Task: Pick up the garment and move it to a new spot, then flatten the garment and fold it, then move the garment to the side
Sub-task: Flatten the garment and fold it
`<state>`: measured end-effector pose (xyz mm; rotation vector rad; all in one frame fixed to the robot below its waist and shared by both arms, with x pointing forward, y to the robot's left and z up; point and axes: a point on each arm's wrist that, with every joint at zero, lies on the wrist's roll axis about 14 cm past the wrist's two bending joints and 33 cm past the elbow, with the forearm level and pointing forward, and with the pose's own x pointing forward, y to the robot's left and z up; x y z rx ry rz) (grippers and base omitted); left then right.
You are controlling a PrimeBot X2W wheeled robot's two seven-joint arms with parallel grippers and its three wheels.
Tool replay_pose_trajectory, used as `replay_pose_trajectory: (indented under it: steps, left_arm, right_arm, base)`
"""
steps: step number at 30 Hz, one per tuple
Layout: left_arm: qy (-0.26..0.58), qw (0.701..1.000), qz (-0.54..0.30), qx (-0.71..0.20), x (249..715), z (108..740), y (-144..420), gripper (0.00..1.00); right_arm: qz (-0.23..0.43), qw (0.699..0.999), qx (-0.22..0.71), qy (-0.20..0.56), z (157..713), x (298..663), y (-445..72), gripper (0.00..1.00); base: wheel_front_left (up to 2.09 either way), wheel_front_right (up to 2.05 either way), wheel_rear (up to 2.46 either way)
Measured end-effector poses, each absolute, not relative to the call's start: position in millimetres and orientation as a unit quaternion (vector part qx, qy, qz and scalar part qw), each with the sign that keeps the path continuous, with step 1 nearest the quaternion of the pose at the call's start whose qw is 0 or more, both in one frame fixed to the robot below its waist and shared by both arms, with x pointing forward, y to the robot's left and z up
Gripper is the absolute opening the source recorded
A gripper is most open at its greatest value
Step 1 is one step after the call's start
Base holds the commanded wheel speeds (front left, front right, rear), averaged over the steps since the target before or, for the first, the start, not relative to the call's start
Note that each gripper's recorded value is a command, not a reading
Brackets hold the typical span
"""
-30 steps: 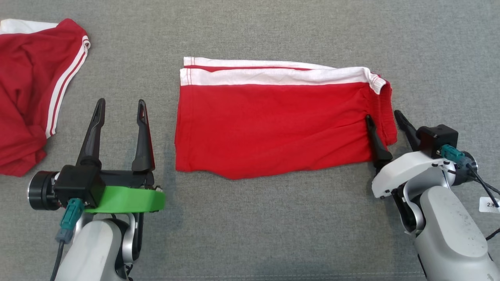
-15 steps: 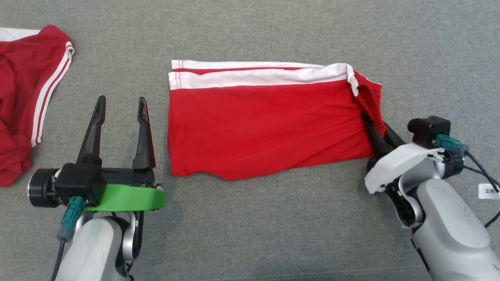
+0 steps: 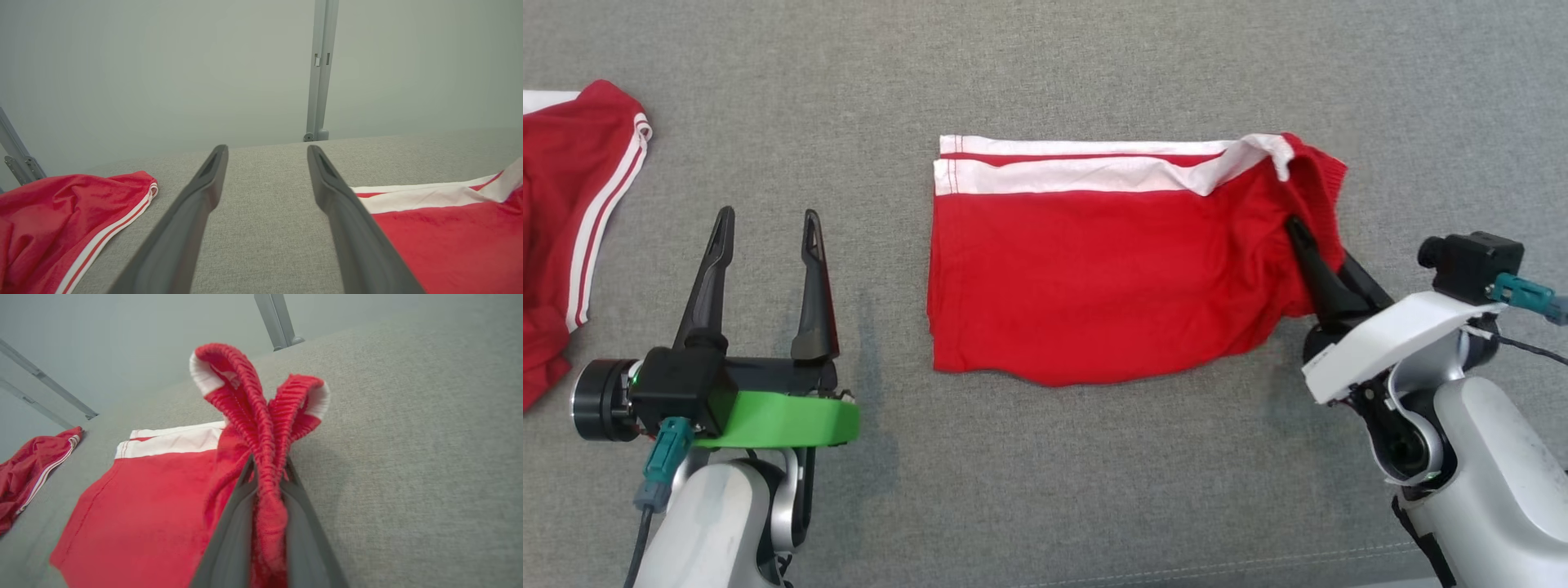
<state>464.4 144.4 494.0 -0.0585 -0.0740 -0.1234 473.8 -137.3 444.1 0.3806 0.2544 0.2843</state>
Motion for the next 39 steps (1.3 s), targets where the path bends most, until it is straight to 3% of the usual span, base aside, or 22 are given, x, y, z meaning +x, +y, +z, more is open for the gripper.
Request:
replay_pose_trajectory:
  steps: [13,25,26,27,28,34,39]
  left_arm:
    - [-0.025,0.998,-0.047,-0.031,454,491,152,1.00]
    - [-0.007,0.999,-0.020,-0.034,448,479,167,1.00]
    - [-0.004,0.999,-0.018,-0.034,448,477,168,1.00]
    - [-0.001,0.999,-0.017,-0.032,448,475,169,1.00]
    - [0.001,0.999,-0.015,-0.031,448,472,170,1.00]
    - [0.003,0.999,-0.023,-0.030,453,469,166,1.00]
    - [-0.006,0.999,-0.032,-0.029,458,473,161,1.00]
  right_arm:
    - [0.323,0.891,0.282,0.149,489,476,-4,0.00]
    - [0.364,0.867,0.279,0.193,449,487,58,0.00]
    - [0.365,0.866,0.280,0.195,446,488,60,0.15]
    - [0.366,0.865,0.283,0.194,444,488,62,0.61]
    - [0.368,0.864,0.284,0.195,442,489,64,0.99]
    - [0.380,0.865,0.287,0.161,455,485,66,1.00]
    - [0.359,0.887,0.278,0.083,481,494,36,1.00]
  base:
    - [0.00,0.00,0.00]
    - [0.00,0.00,0.00]
    - [0.00,0.00,0.00]
    - [0.00,0.00,0.00]
    - [0.00,0.00,0.00]
    - [0.00,0.00,0.00]
    - [0.00,0.00,0.00]
